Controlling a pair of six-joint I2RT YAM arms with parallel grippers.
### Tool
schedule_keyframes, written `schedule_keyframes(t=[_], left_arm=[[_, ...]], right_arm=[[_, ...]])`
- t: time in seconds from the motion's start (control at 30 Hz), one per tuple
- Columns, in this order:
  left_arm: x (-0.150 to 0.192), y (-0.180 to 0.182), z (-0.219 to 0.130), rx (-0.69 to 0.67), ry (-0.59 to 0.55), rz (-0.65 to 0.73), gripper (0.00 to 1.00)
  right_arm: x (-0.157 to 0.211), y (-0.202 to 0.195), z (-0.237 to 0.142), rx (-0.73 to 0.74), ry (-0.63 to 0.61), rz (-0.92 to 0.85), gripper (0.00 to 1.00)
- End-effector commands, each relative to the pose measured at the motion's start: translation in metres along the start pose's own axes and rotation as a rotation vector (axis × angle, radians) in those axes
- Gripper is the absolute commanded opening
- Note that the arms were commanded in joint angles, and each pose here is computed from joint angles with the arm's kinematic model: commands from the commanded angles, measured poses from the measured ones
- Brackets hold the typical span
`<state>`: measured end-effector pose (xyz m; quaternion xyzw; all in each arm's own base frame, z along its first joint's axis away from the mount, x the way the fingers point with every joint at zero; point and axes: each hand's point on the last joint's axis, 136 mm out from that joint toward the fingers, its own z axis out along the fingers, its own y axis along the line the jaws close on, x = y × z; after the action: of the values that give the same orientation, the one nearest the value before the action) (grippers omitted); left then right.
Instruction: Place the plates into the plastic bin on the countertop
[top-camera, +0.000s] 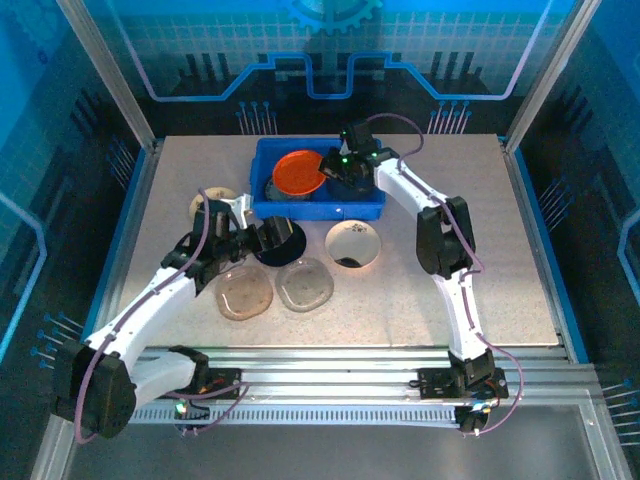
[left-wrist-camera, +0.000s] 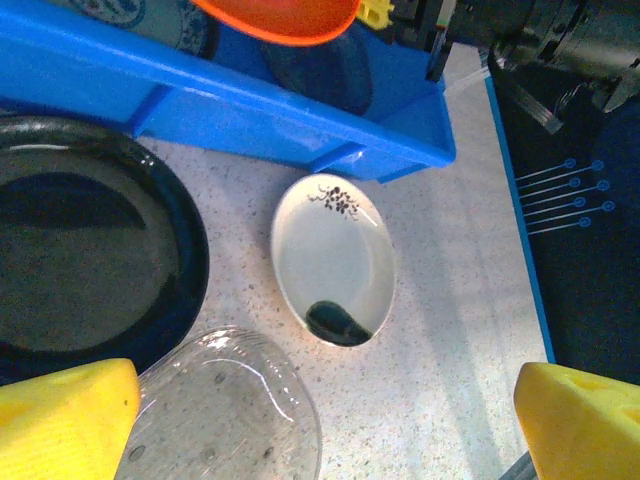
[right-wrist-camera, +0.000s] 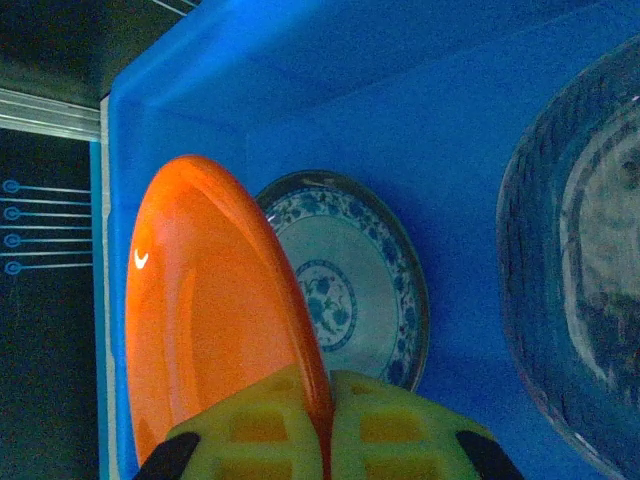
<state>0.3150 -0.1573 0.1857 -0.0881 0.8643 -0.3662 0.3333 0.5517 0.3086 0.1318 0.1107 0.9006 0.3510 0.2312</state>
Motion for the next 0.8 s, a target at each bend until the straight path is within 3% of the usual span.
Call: schedule_keyframes(t=[0.0, 0.27, 0.77], left_arm=[[0.000, 0.007, 0.000, -0.013, -0.010, 0.007, 0.97], [-0.004, 0.016, -0.002, -0.029, -0.014, -0.010, 0.97], [-0.014, 0.024, 0.004, -0.114, 0.023, 0.032, 0.97]], right_arm=[[0.002, -0.005, 0.011, 0.031, 0.010, -0.001, 0.00], [0.004, -0.018, 0.046, 0.061, 0.038, 0.006, 0.00], [0.019, -0.002, 0.090, 0.037, 0.045, -0.025, 0.00]])
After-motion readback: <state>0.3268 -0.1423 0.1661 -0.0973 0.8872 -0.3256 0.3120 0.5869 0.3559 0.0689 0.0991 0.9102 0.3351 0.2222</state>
